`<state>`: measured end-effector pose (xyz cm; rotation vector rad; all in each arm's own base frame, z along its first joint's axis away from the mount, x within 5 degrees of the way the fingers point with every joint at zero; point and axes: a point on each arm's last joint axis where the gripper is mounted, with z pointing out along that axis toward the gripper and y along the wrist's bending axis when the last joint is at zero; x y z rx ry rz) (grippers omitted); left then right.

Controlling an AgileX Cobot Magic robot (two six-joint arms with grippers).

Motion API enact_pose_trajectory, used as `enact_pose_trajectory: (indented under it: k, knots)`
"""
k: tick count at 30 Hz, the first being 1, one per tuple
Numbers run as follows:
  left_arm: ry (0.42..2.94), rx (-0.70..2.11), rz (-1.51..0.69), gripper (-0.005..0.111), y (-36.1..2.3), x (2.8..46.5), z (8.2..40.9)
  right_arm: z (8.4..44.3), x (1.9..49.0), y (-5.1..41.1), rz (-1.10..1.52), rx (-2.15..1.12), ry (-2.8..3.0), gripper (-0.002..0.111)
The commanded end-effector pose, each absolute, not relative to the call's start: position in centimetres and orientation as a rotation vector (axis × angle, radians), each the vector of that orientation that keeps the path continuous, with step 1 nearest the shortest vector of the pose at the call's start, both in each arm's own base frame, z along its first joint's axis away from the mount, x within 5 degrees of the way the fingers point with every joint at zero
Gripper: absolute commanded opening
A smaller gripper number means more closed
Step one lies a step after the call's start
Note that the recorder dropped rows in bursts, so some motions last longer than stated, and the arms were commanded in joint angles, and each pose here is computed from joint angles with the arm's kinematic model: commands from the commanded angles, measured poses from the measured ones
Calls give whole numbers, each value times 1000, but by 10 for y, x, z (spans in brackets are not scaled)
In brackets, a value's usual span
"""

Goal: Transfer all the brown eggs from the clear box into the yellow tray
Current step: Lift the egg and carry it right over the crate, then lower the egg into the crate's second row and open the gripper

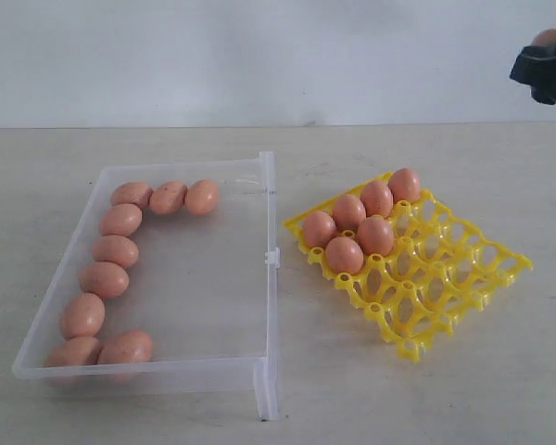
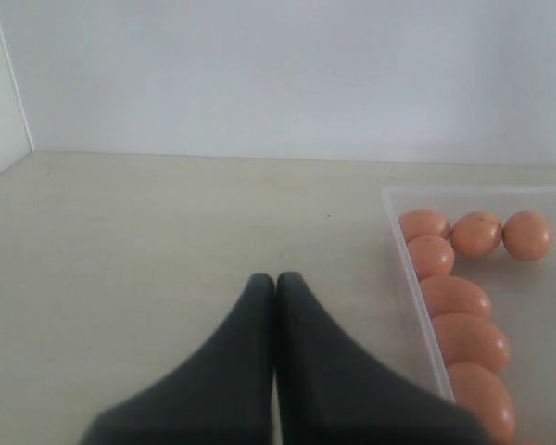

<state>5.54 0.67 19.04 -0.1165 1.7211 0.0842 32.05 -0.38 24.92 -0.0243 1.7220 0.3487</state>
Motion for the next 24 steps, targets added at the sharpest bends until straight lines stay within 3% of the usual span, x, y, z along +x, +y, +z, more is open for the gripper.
enact_pose_trajectory:
  k: [1,5,7,24]
  knots:
    - [1713,-116,78,-4,6,55,192,223,309,-4,981,-413,1737,0]
    - [1713,-116,78,-4,6,55,192,159,312,0,1118,-468,1943,0]
    - [1713,-116,78,-4,6,55,192,143,318,1,1139,-394,1943,0]
    - [1713,-116,78,-4,6,55,192,126,344,48,741,-565,1929,0]
